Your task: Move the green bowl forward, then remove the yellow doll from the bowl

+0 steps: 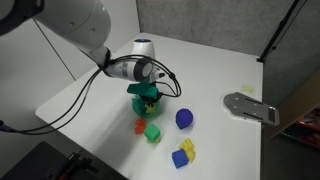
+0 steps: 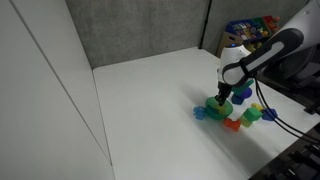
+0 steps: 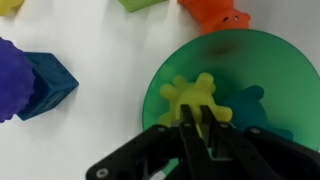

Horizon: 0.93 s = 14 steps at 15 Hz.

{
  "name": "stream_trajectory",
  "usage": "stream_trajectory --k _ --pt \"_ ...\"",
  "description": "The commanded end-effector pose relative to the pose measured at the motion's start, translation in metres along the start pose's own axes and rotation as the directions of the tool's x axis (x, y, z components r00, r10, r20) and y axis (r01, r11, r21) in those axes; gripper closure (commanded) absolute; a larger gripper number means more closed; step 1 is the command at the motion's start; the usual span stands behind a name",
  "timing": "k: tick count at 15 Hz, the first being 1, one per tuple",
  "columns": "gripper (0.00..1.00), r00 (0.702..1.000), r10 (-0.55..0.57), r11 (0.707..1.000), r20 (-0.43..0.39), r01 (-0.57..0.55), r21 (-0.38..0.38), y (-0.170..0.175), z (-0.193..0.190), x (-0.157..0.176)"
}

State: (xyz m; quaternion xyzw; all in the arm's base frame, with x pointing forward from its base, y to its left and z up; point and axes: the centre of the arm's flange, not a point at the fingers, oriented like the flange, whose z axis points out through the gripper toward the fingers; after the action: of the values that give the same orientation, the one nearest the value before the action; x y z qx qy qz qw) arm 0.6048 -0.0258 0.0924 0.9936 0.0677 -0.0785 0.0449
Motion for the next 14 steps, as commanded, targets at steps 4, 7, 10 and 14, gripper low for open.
stream_trajectory --k 4,7,10,14 --pt "0.96 1.0 0.017 1.0 -0.013 -0.017 0.013 -0.004 -0.024 0.001" --pt "0.96 1.0 0.002 1.0 -0.024 -0.001 0.022 -0.009 -0.046 -0.001" --pt "0.96 0.999 0.003 1.0 -0.051 -0.002 0.019 -0.017 -0.075 -0.003" --pt "0.96 0.994 -0.01 1.0 -0.107 0.011 0.009 -0.035 -0.114 -0.004"
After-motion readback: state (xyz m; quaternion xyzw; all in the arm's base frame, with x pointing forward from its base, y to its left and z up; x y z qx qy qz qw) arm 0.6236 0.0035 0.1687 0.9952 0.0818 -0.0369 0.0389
